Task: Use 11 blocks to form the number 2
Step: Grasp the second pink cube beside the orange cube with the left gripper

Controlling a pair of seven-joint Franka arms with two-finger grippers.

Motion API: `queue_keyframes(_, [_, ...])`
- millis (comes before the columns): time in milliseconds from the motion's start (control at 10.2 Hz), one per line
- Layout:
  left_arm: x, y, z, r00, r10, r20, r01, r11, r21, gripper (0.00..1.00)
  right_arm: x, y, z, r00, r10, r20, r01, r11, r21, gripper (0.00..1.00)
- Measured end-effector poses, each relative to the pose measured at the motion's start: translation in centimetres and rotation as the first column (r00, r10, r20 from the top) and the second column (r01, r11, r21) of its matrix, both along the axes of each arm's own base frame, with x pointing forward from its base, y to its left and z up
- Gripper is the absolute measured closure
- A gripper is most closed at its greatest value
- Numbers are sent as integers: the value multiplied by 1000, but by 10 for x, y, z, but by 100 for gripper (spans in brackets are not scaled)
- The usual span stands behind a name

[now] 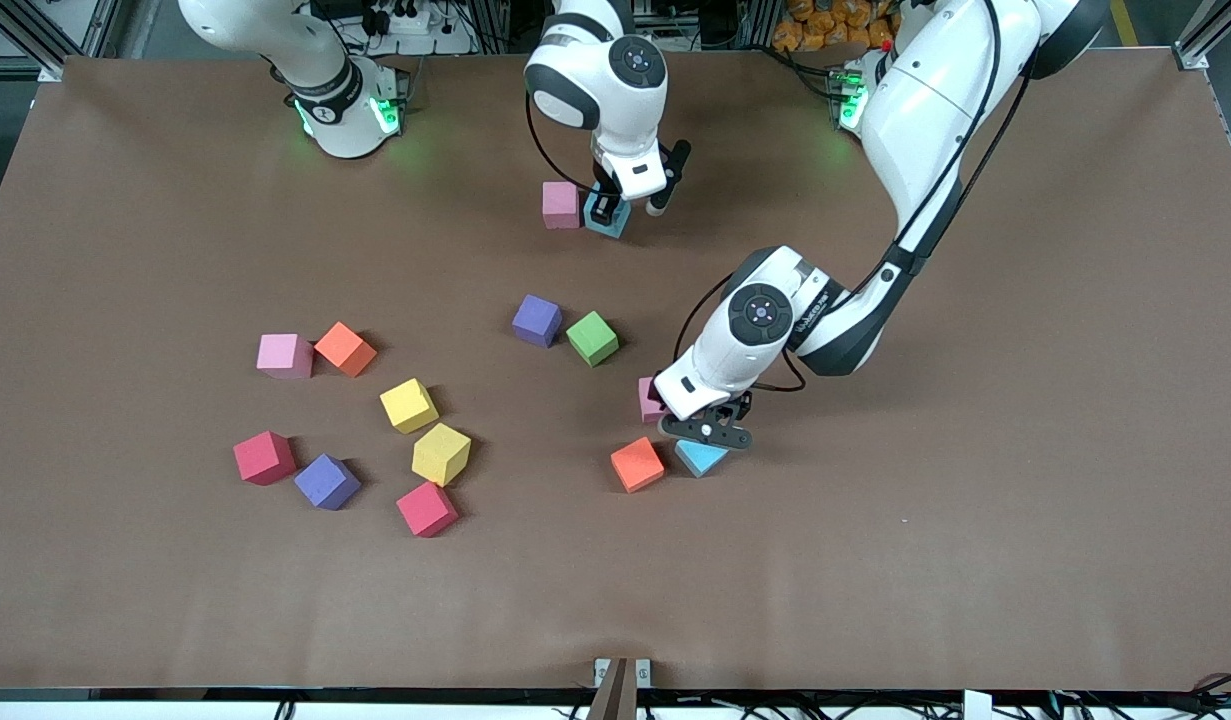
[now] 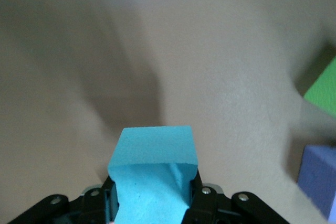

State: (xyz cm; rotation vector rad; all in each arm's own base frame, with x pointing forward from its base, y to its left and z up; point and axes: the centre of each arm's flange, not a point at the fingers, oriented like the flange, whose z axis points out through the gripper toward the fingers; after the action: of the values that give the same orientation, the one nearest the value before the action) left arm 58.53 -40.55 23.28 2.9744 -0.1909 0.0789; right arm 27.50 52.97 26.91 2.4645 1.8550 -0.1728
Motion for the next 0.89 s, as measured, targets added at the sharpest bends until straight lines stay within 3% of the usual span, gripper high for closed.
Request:
queue_keyframes(295, [-5, -11, 5, 984, 170, -58, -172, 984, -39, 11, -30, 6, -26, 980, 200, 19, -200, 980, 10, 47])
queue_keyframes(492, [-21, -32, 3, 959, 266, -99, -270, 962, -34, 11, -45, 1, -42, 967, 254, 15, -254, 967, 1, 47])
queue_keyframes(886, [-29, -39, -7, 950, 290, -115, -294, 956, -17, 10, -59, -3, -51, 956, 293, 9, -293, 956, 13, 47])
